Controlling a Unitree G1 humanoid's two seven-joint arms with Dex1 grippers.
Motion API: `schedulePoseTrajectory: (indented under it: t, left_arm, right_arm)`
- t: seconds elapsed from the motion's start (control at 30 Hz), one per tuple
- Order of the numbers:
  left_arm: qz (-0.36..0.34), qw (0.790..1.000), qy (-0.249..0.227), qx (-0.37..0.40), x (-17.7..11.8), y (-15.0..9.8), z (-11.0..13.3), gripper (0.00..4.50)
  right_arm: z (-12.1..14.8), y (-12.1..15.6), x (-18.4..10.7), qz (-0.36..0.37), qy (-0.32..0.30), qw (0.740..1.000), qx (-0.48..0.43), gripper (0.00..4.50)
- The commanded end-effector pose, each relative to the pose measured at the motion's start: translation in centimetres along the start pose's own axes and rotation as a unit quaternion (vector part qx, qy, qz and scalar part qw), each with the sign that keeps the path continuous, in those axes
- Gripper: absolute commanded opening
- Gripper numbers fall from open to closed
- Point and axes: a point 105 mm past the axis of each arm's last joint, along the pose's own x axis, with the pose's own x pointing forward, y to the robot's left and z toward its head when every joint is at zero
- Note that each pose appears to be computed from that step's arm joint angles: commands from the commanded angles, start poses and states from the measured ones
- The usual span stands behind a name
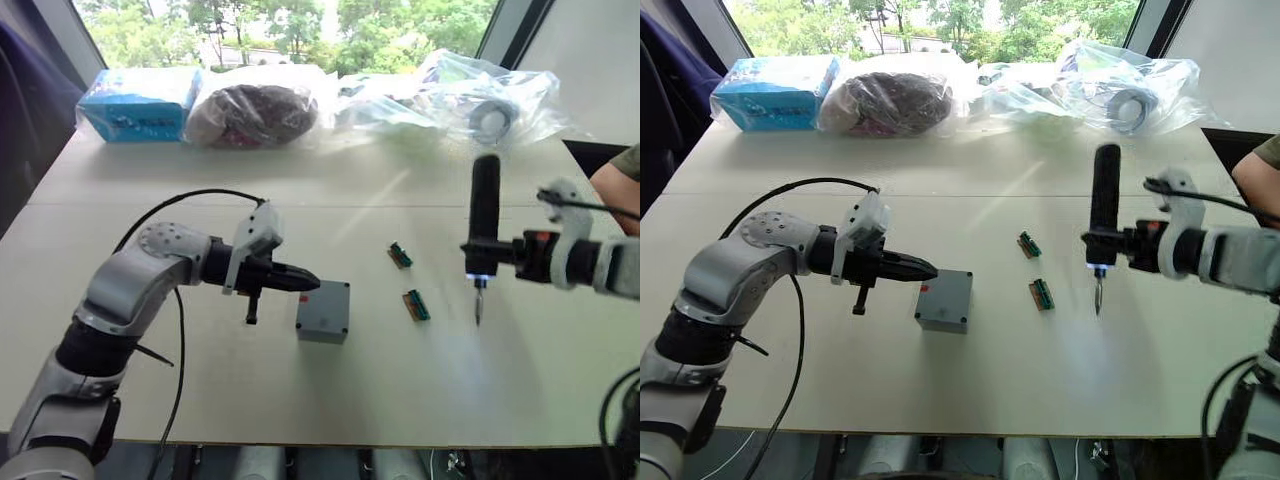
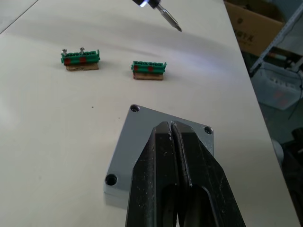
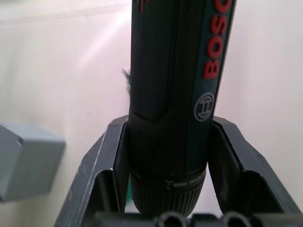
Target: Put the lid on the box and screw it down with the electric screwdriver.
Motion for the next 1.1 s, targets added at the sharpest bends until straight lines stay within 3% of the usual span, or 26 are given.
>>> schedulePoseTrajectory:
  t: [0.03,0.3,0.57,0.6,0.83,0.93,1.1]
  left_arm:
    - [-0.019,0.999,0.019,0.045,0.5,-1.2,0.1,0.00]
    - [-0.001,0.997,0.049,0.053,0.3,-1.2,-1.4,0.00]
    - [0.039,0.997,0.060,0.042,-0.4,0.0,-2.4,0.00]
    - [0.046,0.997,0.059,0.038,-0.5,0.2,-2.5,0.00]
    - [0.075,0.997,0.029,0.005,-1.2,0.9,-1.8,0.00]
    - [0.107,0.994,-0.013,-0.024,-2.3,2.1,-0.4,0.00]
    - [0.178,0.981,-0.049,-0.067,-4.8,4.7,-0.2,0.00]
  right_arm:
    - [-0.6,0.8,-0.6,0.022,0.017,1.000,0.006,1.76]
    - [-3.1,-2.3,0.7,-0.040,0.071,0.993,0.080,1.76]
    - [-3.5,-3.6,1.3,-0.072,0.086,0.990,0.083,1.76]
    - [-3.5,-3.8,1.3,-0.076,0.088,0.990,0.082,2.26]
    - [-2.3,-4.3,0.7,-0.092,0.063,0.992,0.060,4.43]
    - [-0.2,-3.2,-0.2,-0.067,0.025,0.997,0.027,4.43]
    - [3.5,1.9,-1.3,0.033,-0.064,0.991,-0.116,4.43]
